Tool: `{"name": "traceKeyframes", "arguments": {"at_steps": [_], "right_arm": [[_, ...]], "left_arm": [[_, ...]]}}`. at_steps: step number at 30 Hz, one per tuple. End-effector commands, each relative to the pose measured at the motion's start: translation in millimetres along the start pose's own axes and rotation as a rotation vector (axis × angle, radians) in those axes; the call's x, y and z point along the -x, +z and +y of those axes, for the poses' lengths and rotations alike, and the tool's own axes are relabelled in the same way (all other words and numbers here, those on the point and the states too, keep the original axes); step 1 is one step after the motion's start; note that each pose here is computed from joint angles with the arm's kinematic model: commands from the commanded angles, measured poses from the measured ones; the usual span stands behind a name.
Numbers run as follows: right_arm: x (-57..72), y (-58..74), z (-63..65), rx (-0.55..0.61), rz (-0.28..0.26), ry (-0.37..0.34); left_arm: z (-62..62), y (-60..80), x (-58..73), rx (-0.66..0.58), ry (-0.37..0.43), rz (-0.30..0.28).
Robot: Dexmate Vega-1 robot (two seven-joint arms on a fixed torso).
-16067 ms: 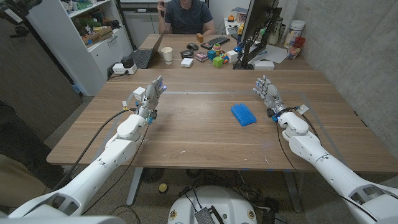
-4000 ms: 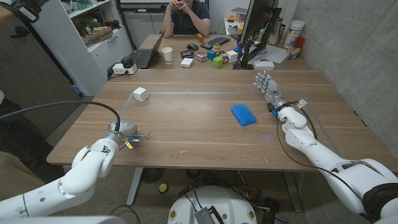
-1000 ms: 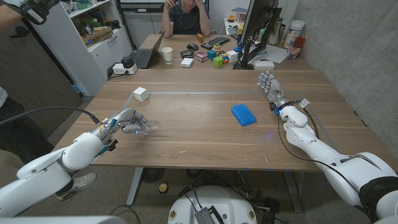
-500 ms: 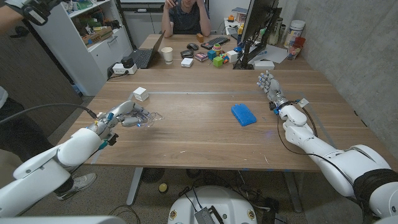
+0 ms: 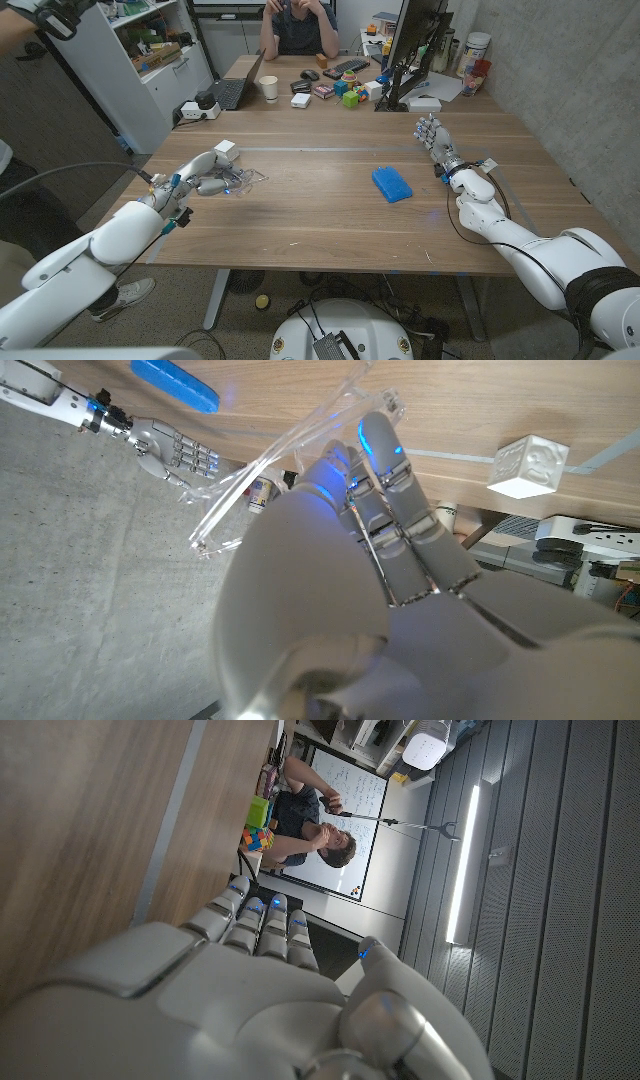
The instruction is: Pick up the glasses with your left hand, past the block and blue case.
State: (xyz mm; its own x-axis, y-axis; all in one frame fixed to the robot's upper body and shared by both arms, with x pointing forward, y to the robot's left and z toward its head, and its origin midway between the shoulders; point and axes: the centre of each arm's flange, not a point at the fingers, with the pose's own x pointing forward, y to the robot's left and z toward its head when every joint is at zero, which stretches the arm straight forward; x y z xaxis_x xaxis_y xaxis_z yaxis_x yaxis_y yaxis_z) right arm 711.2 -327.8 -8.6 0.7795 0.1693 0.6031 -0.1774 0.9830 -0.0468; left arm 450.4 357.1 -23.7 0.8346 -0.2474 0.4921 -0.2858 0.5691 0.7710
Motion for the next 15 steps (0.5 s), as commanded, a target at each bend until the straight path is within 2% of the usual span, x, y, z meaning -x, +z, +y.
{"name": "traceKeyframes", "arguments": {"at_steps": [1,10,15], "right_arm": [[-1.0,0.7,0.2,-0.002,-0.004,0.008],[-2.9,0.8,1.2,-0.003,-0.005,0.012],[-2.3,-0.5,-0.4,-0.008,-0.003,0.007]], "left_arm": [[7.6,14.0,0.6,0.039,0.044,-0.054],[13.7,25.2,-5.4,0.093,0.076,-0.118],[17.0,29.5,-6.8,0.108,0.117,-0.109]]}}
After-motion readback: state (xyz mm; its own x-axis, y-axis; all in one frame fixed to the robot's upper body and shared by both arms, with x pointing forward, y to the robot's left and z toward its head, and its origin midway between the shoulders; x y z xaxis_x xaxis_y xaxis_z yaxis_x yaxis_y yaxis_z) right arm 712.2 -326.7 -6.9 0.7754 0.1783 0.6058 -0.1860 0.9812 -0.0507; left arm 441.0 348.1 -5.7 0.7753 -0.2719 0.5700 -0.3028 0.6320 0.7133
